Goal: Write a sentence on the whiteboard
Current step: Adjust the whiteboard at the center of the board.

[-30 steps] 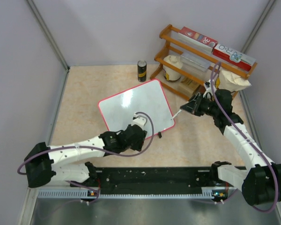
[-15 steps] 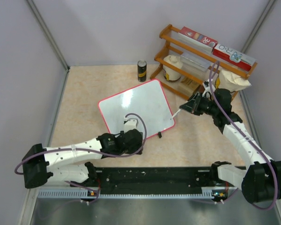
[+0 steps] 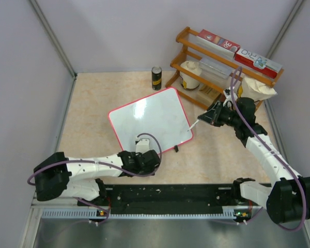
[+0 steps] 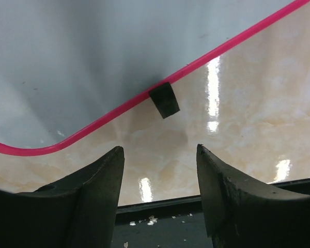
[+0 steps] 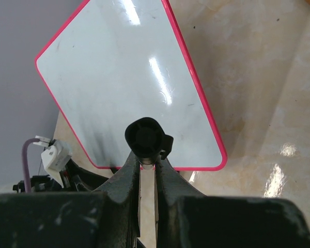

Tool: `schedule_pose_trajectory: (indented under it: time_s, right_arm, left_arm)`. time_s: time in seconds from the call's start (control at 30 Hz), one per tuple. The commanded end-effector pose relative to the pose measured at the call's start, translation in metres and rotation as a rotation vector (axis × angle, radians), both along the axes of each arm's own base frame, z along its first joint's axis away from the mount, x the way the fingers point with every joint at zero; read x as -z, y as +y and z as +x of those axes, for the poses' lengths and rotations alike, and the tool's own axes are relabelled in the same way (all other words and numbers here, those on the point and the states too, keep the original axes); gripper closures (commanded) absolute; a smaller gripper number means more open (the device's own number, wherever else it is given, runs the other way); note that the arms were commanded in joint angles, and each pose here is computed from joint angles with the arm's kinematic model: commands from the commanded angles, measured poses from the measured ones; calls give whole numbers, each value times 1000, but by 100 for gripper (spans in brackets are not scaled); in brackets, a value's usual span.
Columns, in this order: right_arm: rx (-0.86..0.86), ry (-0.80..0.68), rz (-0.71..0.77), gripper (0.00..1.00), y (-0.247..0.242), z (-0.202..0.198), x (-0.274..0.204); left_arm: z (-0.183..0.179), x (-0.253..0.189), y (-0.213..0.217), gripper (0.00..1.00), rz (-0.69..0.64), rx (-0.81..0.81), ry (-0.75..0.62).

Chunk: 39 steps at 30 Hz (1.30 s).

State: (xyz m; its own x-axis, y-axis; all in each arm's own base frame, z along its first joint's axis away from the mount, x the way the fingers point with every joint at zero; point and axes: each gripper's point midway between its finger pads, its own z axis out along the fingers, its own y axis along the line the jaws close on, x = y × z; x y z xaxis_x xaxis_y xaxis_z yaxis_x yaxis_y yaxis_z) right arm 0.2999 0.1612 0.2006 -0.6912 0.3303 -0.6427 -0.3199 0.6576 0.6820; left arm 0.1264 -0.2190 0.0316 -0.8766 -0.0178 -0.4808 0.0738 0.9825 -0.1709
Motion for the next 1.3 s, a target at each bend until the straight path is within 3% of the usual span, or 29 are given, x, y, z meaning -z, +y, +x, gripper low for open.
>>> schedule_pose_trajectory:
  time_s: [0.0,0.8,1.07,1.27]
  right_arm:
    - [-10,-59,9,100,1,7,-11]
    - [-16,-51,20,100,2,8,-9]
    - [-20,-48,23,100,3,7,-8]
    - [-21,-48,29,100,3,8,-9]
  left_arm:
    - [10,9,2,38,3,-69,-46]
    - [41,13,21,51,135,-151,-208]
    - [53,3,24,58,122,-166,-262]
    - [57,4,18,54,137,-154,-263]
